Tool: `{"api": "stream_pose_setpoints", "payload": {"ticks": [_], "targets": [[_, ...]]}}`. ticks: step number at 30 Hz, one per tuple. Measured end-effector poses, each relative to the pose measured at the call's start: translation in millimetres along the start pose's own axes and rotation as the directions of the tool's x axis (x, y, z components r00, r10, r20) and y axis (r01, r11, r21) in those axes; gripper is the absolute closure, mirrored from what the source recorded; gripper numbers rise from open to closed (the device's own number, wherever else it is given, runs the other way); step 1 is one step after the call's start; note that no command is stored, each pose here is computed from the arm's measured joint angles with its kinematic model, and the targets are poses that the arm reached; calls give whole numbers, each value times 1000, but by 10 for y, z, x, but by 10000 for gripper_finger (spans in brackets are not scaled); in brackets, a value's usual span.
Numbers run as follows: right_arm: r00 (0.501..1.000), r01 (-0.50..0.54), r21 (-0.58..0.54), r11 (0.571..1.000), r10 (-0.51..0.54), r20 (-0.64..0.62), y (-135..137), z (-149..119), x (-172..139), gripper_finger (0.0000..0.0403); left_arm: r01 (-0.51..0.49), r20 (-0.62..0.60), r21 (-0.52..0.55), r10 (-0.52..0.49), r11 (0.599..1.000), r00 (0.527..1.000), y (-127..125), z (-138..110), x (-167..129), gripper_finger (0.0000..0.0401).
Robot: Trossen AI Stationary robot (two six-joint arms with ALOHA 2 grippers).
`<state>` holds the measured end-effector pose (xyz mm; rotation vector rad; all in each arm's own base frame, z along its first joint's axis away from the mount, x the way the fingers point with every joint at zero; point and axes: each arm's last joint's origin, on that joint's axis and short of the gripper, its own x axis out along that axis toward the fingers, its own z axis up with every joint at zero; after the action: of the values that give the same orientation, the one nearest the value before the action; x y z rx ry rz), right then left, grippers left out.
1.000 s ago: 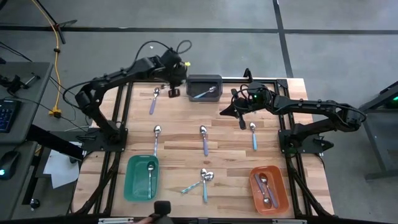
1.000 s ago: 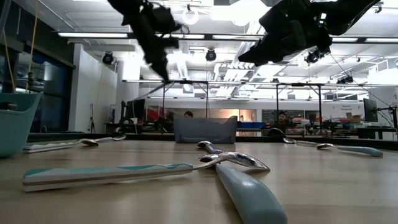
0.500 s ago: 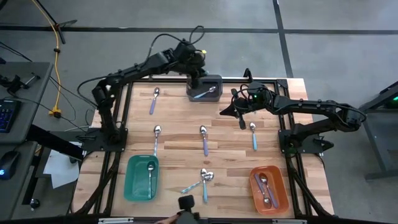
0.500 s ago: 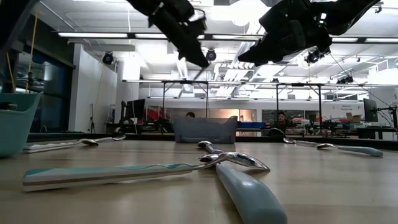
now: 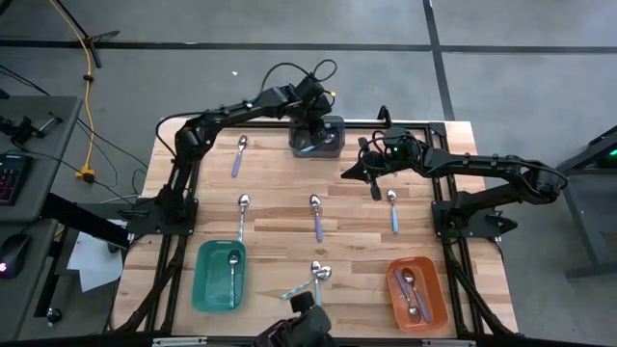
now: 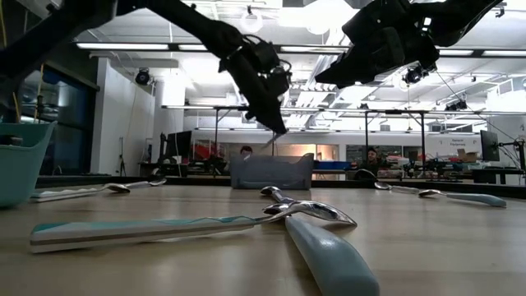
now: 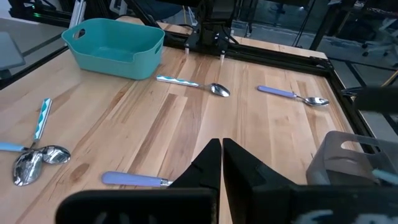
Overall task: Sort silverware by color (type)
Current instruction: Put the blue spoon into the black bin
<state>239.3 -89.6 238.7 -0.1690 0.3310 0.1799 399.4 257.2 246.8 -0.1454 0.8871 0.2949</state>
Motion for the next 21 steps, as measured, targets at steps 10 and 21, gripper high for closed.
{"api": "stream_pose_setpoints", "payload": {"ticks": [10,21], "targets": [[1000,-1,0,1000,1,0,1,0,0,403,1,-42,-18,-1,1000,999,144,-117,193,357],[1000,-4,4,1000,4,-6,3,-7,0,403,-6,-41,55,8,998,999,151,-108,157,286]]}}
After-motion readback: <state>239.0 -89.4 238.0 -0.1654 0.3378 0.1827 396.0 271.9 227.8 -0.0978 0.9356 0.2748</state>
